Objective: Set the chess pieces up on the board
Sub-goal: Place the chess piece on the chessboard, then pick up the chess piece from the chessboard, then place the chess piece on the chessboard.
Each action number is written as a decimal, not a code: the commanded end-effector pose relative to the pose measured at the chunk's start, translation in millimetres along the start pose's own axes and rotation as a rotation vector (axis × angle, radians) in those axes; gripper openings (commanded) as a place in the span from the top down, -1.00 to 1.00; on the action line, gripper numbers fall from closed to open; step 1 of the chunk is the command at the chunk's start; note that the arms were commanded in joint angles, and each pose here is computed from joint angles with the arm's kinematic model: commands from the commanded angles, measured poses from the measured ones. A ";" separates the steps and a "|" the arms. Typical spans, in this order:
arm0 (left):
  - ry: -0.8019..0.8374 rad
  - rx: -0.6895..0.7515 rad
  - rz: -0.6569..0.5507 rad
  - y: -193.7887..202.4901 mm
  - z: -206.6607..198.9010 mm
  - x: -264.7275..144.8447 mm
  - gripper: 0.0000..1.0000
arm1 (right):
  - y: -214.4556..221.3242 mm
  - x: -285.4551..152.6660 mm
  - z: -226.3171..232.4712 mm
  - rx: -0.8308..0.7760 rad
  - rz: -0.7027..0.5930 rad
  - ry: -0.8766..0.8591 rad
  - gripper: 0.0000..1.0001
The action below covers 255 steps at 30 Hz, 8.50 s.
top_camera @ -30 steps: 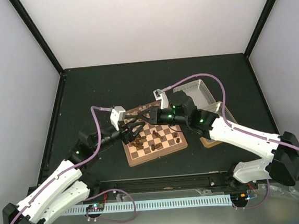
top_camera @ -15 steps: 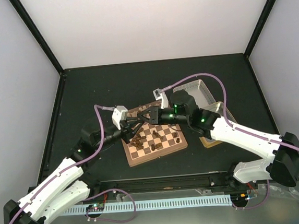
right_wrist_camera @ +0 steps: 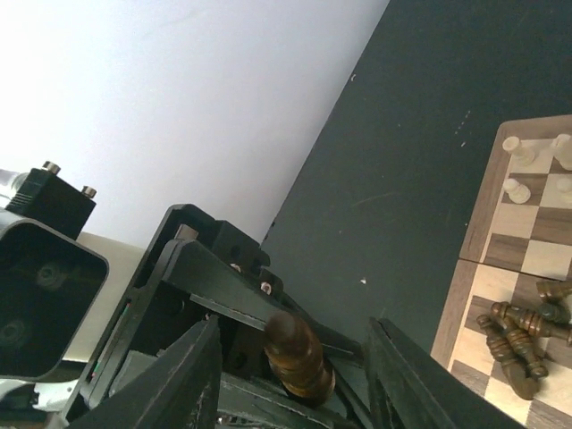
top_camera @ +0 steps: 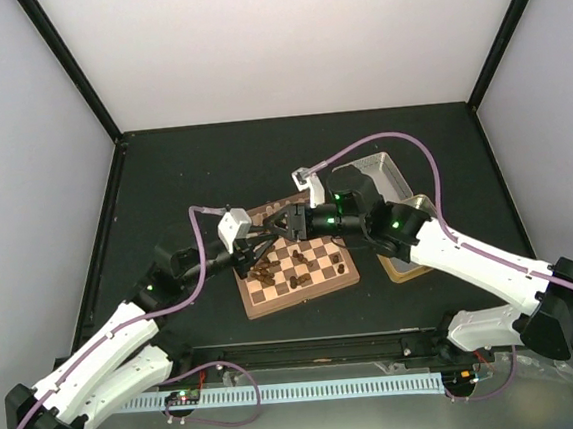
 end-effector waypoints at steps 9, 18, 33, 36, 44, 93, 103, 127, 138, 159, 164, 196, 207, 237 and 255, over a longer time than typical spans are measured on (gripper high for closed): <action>0.064 0.190 0.025 -12.1 -14.8 -6.6 0.97 | -4.7 -12.9 7.4 -0.111 0.071 0.062 0.18; 0.112 0.231 0.065 -3.1 -20.8 -7.8 0.97 | 1.7 -8.6 7.7 -0.138 0.151 0.066 0.23; 0.063 0.212 0.076 -3.6 -12.2 -4.1 0.81 | 11.2 -7.2 13.9 -0.157 0.211 0.007 0.94; 0.019 0.174 0.072 -5.0 -5.8 -3.8 0.02 | 7.0 -9.0 10.2 -0.177 0.166 0.029 0.97; -0.247 0.068 0.048 -7.7 27.8 -20.2 -0.76 | -15.8 -22.4 -47.5 -0.298 -0.036 0.360 0.97; -0.657 -0.278 0.155 37.8 70.9 -83.7 -0.98 | 118.4 16.7 -190.2 -0.421 0.184 0.810 0.93; -0.657 -0.279 0.159 38.5 71.5 -83.1 -0.98 | 122.3 12.4 -191.4 -0.410 0.192 0.833 0.68; -0.259 -0.140 0.578 55.6 6.5 11.8 -0.33 | 56.1 -76.2 -171.2 0.004 -0.172 0.762 0.23; -0.242 -0.011 1.070 110.6 -16.5 72.8 -0.04 | 64.8 -130.9 -196.0 0.142 -0.362 0.806 0.29; -0.332 0.030 1.321 177.0 11.5 105.2 0.26 | 65.1 -143.8 -198.1 0.142 -0.424 0.811 0.35; -0.330 0.028 1.339 183.8 14.0 106.9 0.31 | 63.7 -142.2 -197.5 0.139 -0.424 0.808 0.35; -0.305 0.018 1.279 163.0 15.8 112.7 0.68 | 60.8 -143.6 -193.3 0.136 -0.435 0.794 0.38; -0.339 -0.055 1.090 124.2 27.3 109.0 0.70 | 58.5 -133.3 -183.9 0.109 -0.420 0.711 0.37; -0.230 -0.696 0.048 -45.6 30.2 38.8 0.67 | 7.4 -7.5 -45.2 -0.507 -0.180 0.027 -0.24; -0.185 -0.738 0.044 -41.0 20.3 22.7 0.66 | -19.6 2.1 -35.7 -0.595 -0.193 0.090 0.66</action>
Point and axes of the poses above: each gripper's point midway between its finger pads, its own x axis out along the fingers, its own z axis along the line the jaws close on, y = z × x, the point moved 2 cm from there along -x, back along the fingers, and after that the axes turned 1 degree about -x, right-handed, at the moved point
